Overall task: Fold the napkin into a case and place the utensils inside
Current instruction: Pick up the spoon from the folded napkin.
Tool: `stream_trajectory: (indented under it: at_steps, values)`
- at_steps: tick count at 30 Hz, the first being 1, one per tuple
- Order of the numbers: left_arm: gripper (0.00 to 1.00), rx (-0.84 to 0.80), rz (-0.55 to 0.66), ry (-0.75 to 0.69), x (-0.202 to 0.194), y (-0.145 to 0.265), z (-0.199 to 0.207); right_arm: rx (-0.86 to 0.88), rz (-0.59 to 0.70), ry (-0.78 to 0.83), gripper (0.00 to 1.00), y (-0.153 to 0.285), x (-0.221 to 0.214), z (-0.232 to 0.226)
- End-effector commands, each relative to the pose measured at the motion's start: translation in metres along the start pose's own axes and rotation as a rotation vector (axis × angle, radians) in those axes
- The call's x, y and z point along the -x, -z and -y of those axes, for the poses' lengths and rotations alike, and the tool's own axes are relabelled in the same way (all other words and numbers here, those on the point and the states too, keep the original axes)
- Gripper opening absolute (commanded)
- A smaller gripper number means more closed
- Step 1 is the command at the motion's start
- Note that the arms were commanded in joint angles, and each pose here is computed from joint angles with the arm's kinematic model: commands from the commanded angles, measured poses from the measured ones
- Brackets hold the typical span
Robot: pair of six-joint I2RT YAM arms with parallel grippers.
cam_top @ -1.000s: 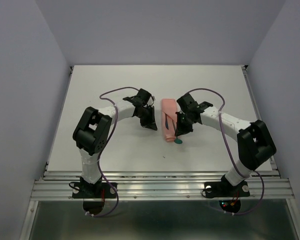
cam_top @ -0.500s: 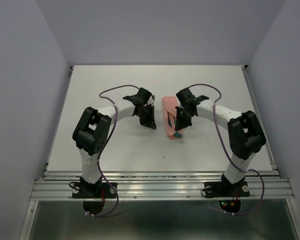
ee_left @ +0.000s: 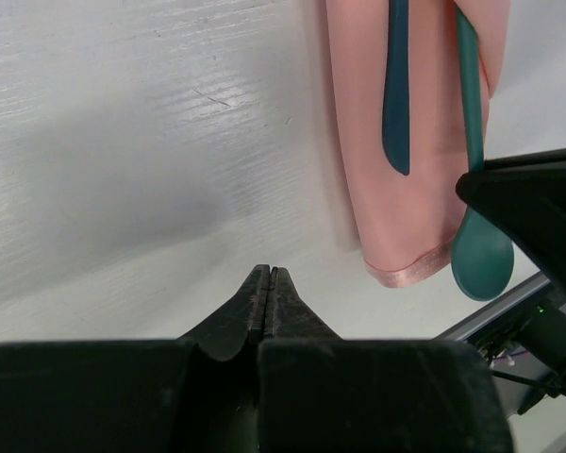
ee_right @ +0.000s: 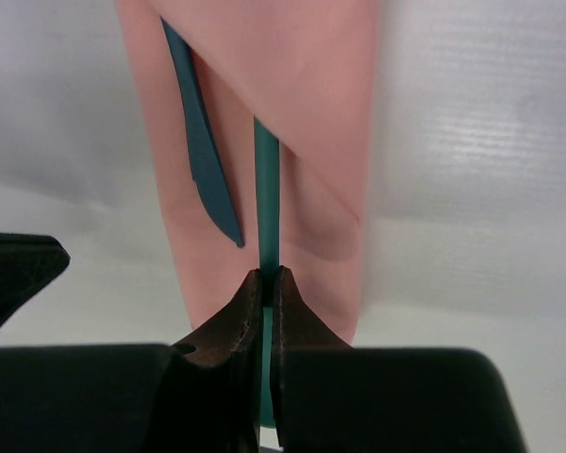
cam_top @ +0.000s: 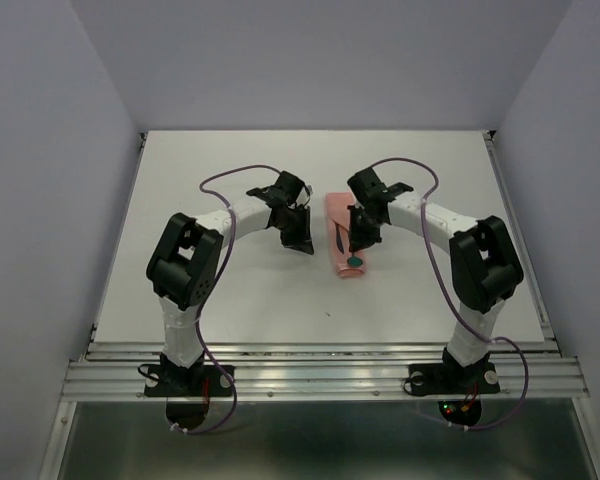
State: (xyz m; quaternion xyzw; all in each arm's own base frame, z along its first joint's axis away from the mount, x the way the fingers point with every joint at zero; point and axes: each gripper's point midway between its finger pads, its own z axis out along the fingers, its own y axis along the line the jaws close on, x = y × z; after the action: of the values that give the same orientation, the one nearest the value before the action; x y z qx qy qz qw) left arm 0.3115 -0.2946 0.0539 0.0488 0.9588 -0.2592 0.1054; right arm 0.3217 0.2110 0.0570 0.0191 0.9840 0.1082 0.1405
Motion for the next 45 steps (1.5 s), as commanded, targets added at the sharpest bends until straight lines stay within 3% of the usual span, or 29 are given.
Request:
stream_trajectory:
  at_steps: [1, 21, 23, 24, 27, 31, 37, 45]
  values:
    - [0.0, -0.003, 0.026, -0.025, 0.012, 0.006, 0.004, -0.054, 0.064, 0.038, 0.01, 0.001, 0.028, 0.003]
    - [0.0, 0.016, 0.031, -0.02, 0.011, 0.005, 0.0, -0.119, 0.164, 0.1, 0.01, -0.021, 0.064, 0.007]
    - [0.0, 0.021, 0.032, -0.017, 0.011, 0.005, -0.002, -0.117, 0.171, 0.102, 0.09, -0.022, 0.064, 0.007]
    - [0.0, 0.023, 0.031, -0.016, 0.011, 0.004, -0.002, -0.102, 0.191, 0.101, 0.23, -0.02, 0.067, 0.004]
    - [0.0, 0.026, 0.03, -0.009, 0.01, 0.003, -0.004, -0.077, 0.213, 0.098, 0.39, -0.016, 0.067, 0.002]
    - [0.0, 0.027, 0.031, -0.001, 0.008, 0.001, -0.005, -0.046, 0.223, 0.091, 0.39, -0.005, 0.062, -0.001]
    - [0.0, 0.023, 0.03, 0.005, 0.007, -0.001, -0.005, -0.054, 0.193, 0.093, 0.24, -0.006, 0.047, 0.007]
    - [0.0, 0.023, 0.024, 0.007, 0.008, -0.004, -0.004, -0.048, 0.198, 0.096, 0.21, -0.004, 0.044, 0.008]
